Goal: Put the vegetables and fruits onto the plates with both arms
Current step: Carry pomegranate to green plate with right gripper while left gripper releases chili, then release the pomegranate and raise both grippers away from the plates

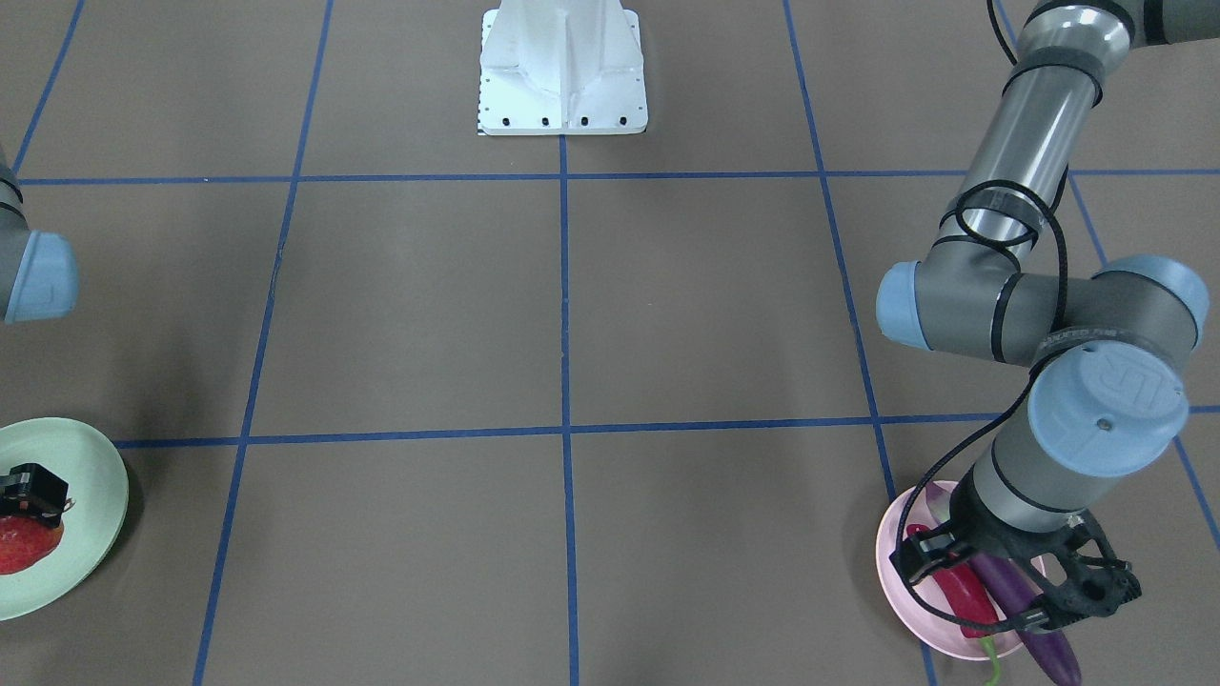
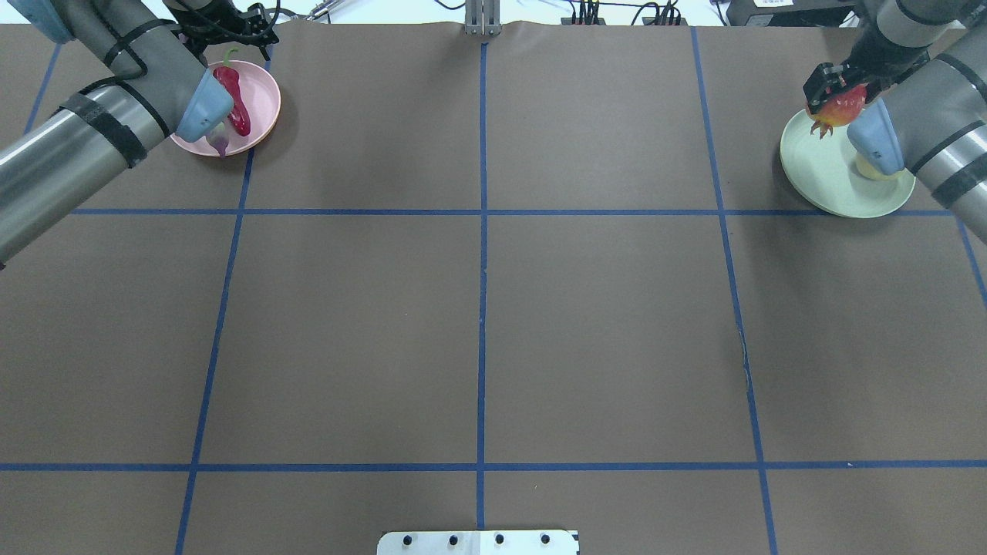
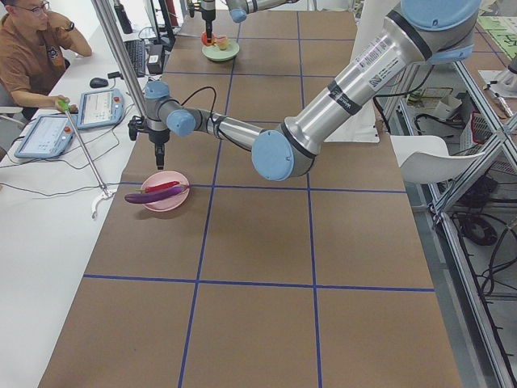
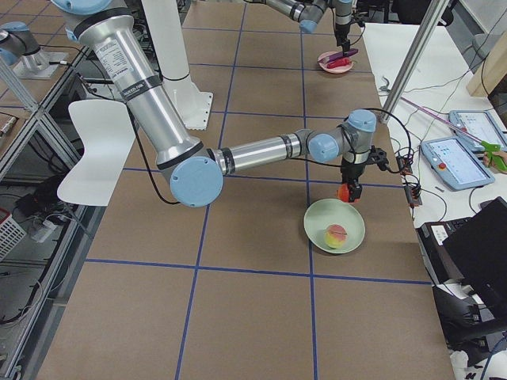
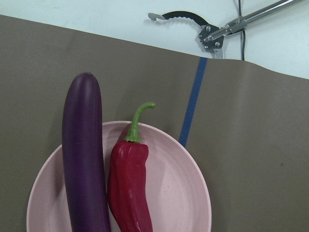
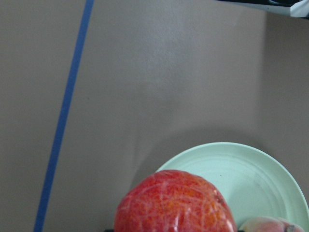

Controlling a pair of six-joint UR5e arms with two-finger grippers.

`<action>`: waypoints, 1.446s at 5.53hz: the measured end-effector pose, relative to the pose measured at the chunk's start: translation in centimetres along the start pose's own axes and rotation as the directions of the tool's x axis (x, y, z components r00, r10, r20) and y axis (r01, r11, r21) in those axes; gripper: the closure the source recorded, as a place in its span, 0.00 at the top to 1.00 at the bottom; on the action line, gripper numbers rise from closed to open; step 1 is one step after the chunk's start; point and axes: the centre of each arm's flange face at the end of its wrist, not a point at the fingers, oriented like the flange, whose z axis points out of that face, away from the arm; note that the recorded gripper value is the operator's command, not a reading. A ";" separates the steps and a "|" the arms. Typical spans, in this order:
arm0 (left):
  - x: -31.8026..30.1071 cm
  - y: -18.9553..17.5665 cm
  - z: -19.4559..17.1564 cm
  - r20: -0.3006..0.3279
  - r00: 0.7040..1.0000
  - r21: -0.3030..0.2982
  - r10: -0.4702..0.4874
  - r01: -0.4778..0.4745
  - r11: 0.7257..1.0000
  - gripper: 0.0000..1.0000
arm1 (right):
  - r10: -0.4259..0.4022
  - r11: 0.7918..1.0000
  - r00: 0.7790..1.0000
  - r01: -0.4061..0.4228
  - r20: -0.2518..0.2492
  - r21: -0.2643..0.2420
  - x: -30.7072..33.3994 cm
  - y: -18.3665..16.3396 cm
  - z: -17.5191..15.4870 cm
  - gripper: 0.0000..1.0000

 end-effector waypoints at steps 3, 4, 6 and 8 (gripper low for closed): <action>0.2 0.0 -0.2 -0.003 1.000 0.000 0.001 -0.001 1.000 1.00 | -0.014 0.998 1.000 0.013 -0.021 -0.065 2.9 2.7 3.6 0.84; 0.2 0.0 -0.2 -0.004 1.000 0.000 0.002 -0.002 1.000 1.00 | -0.015 0.997 1.000 0.013 -0.022 -0.074 2.9 2.9 4.1 0.99; 0.4 0.0 -0.7 -0.012 1.000 0.002 0.003 -0.003 1.000 1.00 | -0.019 0.997 1.000 0.018 -0.014 -0.071 2.1 2.8 3.9 1.00; 0.9 0.3 -2.2 -0.043 0.999 -0.006 0.010 -0.010 1.000 1.00 | -0.016 0.999 0.999 0.018 0.042 -0.044 1.2 2.0 1.4 1.00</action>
